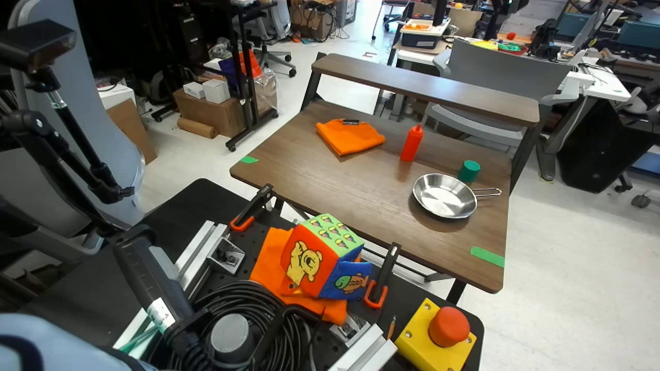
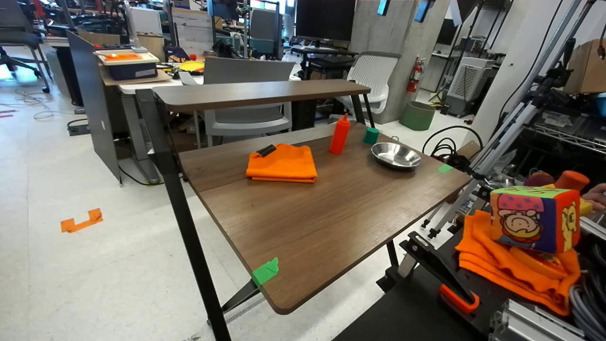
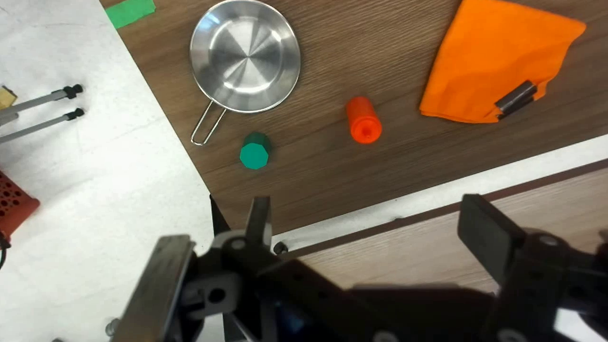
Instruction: Put the orange bottle on the silver pan
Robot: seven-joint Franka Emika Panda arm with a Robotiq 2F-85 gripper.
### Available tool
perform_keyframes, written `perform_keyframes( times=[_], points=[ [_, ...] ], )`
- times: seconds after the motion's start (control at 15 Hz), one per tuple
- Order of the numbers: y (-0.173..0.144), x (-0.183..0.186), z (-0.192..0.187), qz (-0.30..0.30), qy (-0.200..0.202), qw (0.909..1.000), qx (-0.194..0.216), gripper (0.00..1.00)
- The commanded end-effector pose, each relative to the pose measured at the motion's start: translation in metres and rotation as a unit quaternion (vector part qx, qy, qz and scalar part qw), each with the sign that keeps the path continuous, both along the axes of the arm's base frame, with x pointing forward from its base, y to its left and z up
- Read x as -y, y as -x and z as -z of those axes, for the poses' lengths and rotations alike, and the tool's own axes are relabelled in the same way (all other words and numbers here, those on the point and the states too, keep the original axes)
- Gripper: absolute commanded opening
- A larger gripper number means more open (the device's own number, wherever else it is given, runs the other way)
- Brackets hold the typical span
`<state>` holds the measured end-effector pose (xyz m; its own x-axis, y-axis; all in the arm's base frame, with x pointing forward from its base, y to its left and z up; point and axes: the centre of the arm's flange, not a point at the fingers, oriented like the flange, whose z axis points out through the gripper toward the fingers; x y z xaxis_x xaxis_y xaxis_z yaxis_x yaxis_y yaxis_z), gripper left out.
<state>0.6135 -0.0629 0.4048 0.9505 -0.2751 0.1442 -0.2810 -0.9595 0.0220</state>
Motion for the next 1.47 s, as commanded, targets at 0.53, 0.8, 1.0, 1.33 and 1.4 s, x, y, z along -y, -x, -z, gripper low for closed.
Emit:
perform_keyframes(
  times=[0.53, 0.8, 1.0, 1.33, 1.4],
  points=[
    [-0.091, -0.024, 0.136, -0.044, 0.001, 0.9949, -0.091, 1.00],
    [-0.099, -0.029, 0.169, -0.055, 0.006, 0.9914, -0.119, 1.00],
    [-0.104, -0.030, 0.190, -0.053, 0.010, 0.9887, -0.140, 1.00],
    [-0.113, -0.029, 0.215, -0.052, 0.014, 0.9851, -0.163, 1.00],
    [-0.116, -0.029, 0.220, -0.050, 0.015, 0.9847, -0.166, 1.00]
  ],
)
